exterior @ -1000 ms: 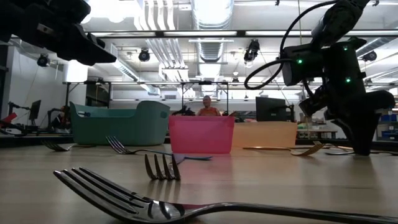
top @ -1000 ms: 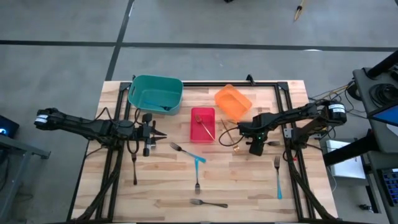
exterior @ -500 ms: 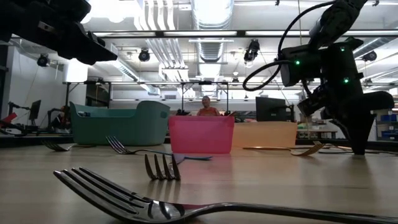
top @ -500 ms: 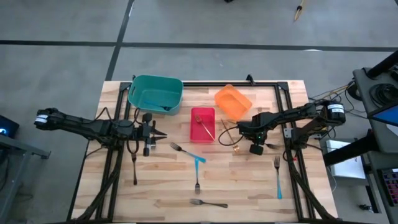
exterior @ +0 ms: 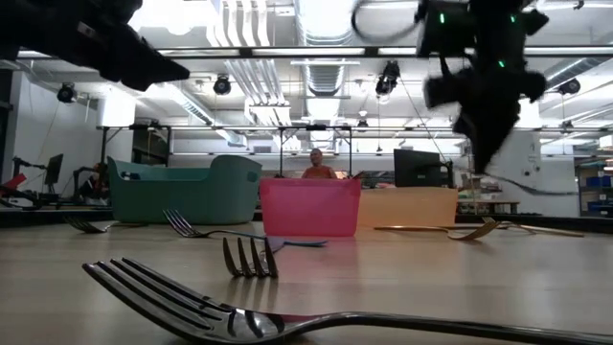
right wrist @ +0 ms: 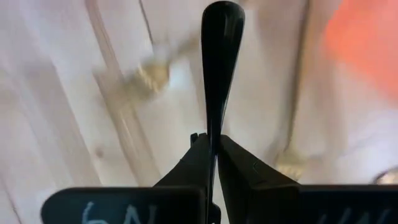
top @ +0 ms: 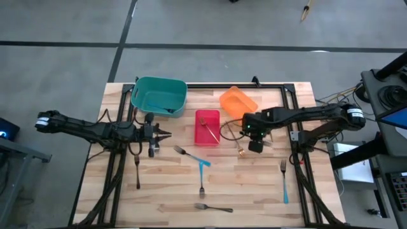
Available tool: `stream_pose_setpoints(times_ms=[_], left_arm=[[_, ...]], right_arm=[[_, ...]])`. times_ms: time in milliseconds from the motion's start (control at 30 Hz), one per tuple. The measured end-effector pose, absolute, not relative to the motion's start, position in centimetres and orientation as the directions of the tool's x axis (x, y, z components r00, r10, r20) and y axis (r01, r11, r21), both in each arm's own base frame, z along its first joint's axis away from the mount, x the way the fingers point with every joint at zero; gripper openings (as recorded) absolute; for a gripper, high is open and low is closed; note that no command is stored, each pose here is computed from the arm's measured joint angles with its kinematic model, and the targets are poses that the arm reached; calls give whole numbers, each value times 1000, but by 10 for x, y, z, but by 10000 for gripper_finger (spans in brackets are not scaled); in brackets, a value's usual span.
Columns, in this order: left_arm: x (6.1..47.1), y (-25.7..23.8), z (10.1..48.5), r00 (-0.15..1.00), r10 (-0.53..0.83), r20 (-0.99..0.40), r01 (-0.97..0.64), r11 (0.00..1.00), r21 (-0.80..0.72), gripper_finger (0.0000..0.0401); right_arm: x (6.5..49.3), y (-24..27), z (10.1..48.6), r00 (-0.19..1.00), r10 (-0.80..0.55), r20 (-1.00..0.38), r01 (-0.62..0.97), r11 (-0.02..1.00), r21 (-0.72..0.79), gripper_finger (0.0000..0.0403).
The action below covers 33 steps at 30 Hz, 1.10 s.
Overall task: Sort silverware by color (type)
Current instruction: Put the black fork into the orange bin
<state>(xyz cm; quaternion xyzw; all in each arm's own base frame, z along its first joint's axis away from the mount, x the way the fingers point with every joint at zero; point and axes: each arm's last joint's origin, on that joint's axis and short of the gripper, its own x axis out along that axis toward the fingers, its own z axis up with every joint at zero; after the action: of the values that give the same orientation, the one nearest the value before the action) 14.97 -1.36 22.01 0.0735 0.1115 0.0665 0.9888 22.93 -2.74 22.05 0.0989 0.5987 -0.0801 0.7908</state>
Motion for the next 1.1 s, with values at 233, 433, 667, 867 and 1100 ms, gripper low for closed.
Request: stream_pose_setpoints(times_ms=[233,433,667,867,1100], left_arm=[[150,-9,234,944,314,-102,-268,909,319,20],[151,-1,270,929,371,-5,-327,825,461,20],[147,26,299,869,492,42,-425,702,572,20],[142,58,296,861,508,23,-432,707,559,20],[136,97,285,857,512,-62,-455,808,374,20]], right_arm=[[250,-31,270,603,-70,-795,88,996,-21,12],[265,-49,299,772,-141,-620,26,981,-191,12],[268,-90,313,866,-263,-425,106,927,-359,12],[256,-124,317,863,-342,-372,181,896,-405,12],[251,-136,316,903,-273,-333,167,935,-314,12]])
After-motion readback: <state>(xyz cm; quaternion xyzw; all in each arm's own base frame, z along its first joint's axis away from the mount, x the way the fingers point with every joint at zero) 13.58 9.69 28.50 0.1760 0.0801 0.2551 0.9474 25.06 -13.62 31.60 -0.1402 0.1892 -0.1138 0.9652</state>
